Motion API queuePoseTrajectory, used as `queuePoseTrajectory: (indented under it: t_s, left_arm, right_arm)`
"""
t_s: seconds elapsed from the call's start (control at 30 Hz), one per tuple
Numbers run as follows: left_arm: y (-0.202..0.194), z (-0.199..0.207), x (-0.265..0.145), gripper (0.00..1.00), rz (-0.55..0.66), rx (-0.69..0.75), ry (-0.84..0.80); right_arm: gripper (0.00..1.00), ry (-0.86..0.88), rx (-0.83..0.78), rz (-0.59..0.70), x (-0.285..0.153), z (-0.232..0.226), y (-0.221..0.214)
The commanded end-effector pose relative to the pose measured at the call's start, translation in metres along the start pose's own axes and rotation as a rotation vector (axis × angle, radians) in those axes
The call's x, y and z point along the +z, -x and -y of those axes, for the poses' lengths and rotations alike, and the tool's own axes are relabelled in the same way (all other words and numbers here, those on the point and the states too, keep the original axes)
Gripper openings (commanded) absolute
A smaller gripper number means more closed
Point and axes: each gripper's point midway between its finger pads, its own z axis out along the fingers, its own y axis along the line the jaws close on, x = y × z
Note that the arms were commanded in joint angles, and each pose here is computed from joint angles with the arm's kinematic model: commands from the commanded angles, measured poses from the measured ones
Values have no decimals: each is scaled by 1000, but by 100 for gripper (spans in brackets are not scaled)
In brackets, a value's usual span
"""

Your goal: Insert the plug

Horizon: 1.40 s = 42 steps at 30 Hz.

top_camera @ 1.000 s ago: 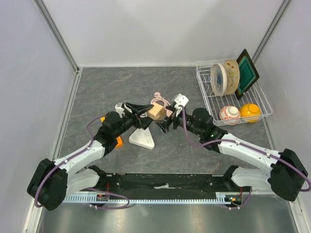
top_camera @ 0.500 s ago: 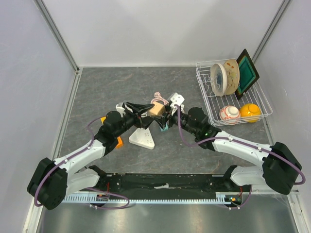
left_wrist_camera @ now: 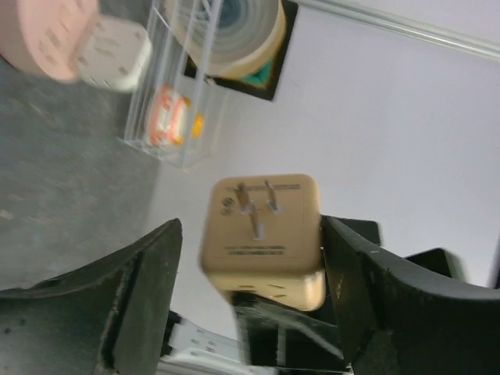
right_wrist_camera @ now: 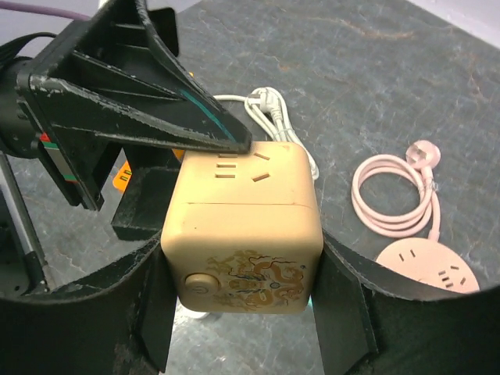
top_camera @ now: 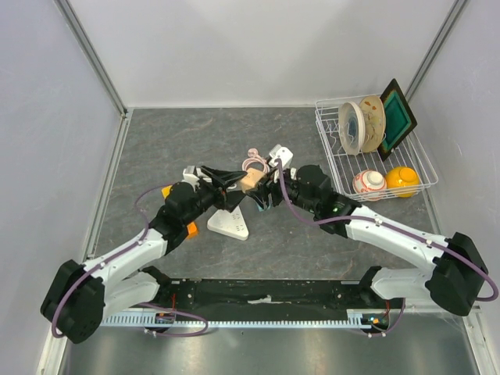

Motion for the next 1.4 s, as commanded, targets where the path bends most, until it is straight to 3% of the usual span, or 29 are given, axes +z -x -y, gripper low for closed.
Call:
queuePoseTrajectory:
  t_s: [0.0, 0.07, 0.1, 0.2, 0.3, 0.5, 0.67, 0.93, 1.2, 1.37]
  left_arm:
    - [31, 3, -9, 82, 178, 341, 44]
    - [44, -11, -18, 84, 233, 447, 157]
    - [54, 2, -21, 89, 291, 548, 166]
    - [72, 3, -40, 90, 365, 740, 280]
    - [81, 6, -55, 90, 383, 892, 367]
    - [96, -15, -67, 88, 352, 1065, 536]
    - [96, -47, -65, 85, 244, 1101, 649]
    - [93, -103, -60, 82, 95, 1039, 800]
    - [95, -119, -59, 70, 97, 975, 830]
    - [107, -115, -74, 69, 143, 872, 782]
  right_arm:
    - [0, -32, 99, -5, -14, -2, 39]
    - [0, -63, 135, -40, -15, 1, 37]
    - [0, -72, 147, -80, -16, 1, 35]
    - [0, -107, 183, -159, -15, 4, 34]
    - [0, -129, 213, -233, -12, 4, 31]
    - [0, -160, 294, -362, -1, 2, 29]
    - [0, -216, 355, -490, 12, 5, 12]
    - [0, -249, 399, -652, 30, 12, -13]
    - [4, -215, 416, -776, 54, 9, -43]
    - [5, -151, 436, -843, 66, -1, -64]
